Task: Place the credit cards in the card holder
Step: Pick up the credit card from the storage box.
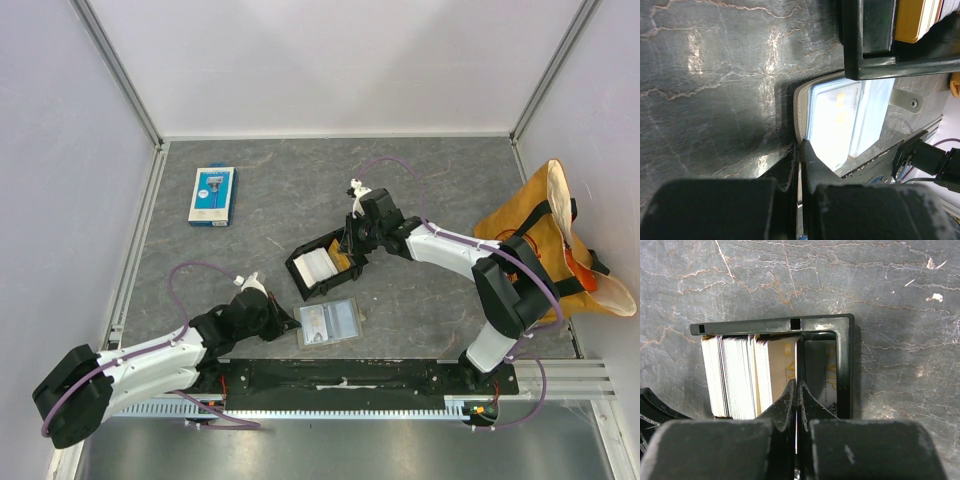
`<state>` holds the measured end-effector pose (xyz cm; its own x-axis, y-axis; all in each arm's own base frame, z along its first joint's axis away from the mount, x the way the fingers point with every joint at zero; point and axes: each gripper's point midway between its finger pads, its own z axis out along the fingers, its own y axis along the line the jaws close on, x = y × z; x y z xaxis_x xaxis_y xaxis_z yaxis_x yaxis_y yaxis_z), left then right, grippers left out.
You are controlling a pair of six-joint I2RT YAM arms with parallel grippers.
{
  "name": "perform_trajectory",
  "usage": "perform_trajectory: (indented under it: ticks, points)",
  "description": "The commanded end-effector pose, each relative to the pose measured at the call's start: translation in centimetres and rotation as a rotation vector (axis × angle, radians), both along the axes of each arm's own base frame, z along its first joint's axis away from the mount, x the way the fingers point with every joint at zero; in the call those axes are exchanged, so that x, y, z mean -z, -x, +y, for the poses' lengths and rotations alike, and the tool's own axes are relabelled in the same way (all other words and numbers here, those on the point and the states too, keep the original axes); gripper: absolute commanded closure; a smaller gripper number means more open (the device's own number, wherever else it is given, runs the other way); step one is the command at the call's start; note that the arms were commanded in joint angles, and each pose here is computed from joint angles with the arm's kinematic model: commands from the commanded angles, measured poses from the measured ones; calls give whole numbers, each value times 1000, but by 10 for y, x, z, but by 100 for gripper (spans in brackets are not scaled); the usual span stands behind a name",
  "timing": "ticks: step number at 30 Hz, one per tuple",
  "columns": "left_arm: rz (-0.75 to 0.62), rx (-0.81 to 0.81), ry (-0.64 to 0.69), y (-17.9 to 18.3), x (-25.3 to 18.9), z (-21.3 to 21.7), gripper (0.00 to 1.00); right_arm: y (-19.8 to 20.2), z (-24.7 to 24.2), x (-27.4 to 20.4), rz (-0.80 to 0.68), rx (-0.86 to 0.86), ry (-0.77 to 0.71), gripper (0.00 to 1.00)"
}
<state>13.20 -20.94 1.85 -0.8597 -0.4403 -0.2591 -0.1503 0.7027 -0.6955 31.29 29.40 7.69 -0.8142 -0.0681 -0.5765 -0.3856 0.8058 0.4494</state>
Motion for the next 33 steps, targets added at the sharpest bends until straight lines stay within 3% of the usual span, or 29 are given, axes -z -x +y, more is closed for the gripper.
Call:
perform_trajectory:
  ticks: [1, 12, 19, 33]
  points:
    - [-52, 11, 7, -10, -12, -5, 98, -1, 16, -34, -65, -32, -57, 100]
    - [-70, 11, 30, -12, -16, -8, 98, 8, 30, -29, -82, 39, 14, 99]
    - [-73, 11, 29, -12, -16, -8, 98, 6, 33, -50, -131, 53, 12, 99]
    - [-79, 11, 36, -13, -17, -9, 98, 17, 45, -38, -186, 94, 205, 100]
